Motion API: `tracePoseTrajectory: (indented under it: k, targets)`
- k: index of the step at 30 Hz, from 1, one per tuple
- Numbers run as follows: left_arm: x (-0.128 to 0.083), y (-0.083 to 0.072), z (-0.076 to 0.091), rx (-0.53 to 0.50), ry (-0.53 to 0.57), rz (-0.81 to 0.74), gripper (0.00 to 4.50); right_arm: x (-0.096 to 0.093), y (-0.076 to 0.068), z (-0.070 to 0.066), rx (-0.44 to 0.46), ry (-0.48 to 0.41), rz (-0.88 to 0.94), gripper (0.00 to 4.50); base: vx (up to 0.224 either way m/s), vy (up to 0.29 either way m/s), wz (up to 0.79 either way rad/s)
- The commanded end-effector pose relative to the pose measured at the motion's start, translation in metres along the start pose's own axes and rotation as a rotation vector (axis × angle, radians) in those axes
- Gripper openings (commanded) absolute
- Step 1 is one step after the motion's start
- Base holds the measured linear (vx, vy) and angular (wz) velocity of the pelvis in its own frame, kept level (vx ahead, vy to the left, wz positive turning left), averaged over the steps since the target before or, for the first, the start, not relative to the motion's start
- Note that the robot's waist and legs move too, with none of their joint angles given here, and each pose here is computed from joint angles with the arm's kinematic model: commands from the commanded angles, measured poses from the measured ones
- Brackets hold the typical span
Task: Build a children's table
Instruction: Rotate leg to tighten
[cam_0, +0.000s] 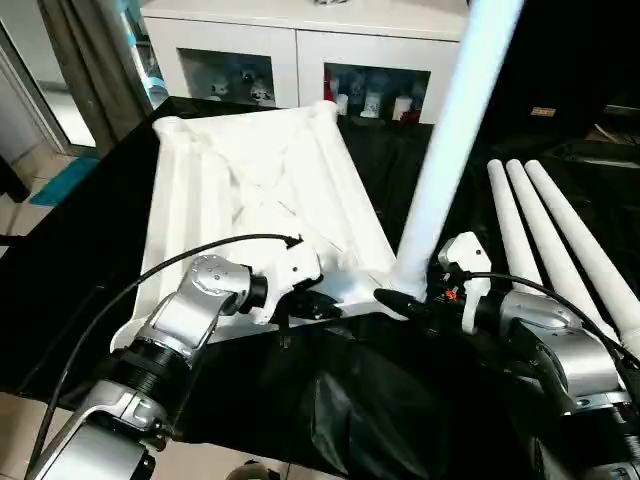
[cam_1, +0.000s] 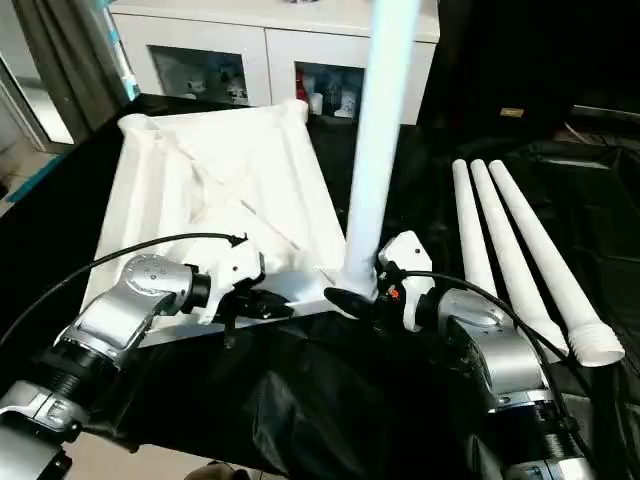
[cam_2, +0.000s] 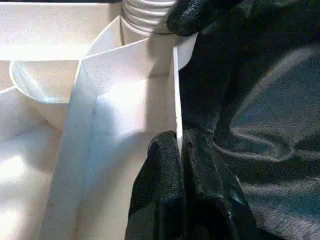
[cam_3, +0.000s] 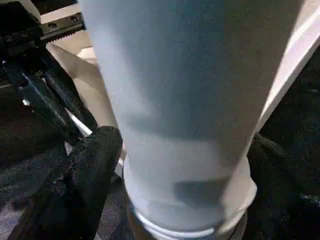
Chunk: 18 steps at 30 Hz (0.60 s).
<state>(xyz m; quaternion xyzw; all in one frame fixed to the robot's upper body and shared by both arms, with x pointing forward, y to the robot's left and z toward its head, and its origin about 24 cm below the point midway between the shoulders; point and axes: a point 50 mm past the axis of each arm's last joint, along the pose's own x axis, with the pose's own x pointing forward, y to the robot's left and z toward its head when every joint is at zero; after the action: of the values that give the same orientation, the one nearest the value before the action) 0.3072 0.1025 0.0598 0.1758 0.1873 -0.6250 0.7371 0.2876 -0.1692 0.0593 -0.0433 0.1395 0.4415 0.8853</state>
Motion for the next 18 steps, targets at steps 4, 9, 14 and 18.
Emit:
tracePoseTrajectory:
  k: [4, 9, 14, 18]
  targets:
    - [0.005, -0.003, 0.016, 0.065, -0.067, -0.046, 0.00, 0.001, 0.003, -0.005, 0.011, 0.003, 0.006, 3.13, 0.000, 0.000, 0.00]
    - [0.003, -0.003, 0.015, 0.064, -0.061, -0.046, 0.00, 0.003, 0.004, -0.010, 0.021, 0.010, 0.008, 2.80, 0.000, 0.000, 0.00]
    - [0.002, -0.001, 0.013, 0.050, -0.060, -0.028, 0.00, 0.005, 0.002, -0.021, 0.074, 0.018, -0.052, 2.77, 0.000, 0.000, 0.00]
    - [0.007, 0.005, 0.012, 0.014, -0.055, 0.047, 0.00, 0.011, -0.005, -0.031, 0.153, 0.009, -0.195, 2.77, 0.000, 0.000, 0.00]
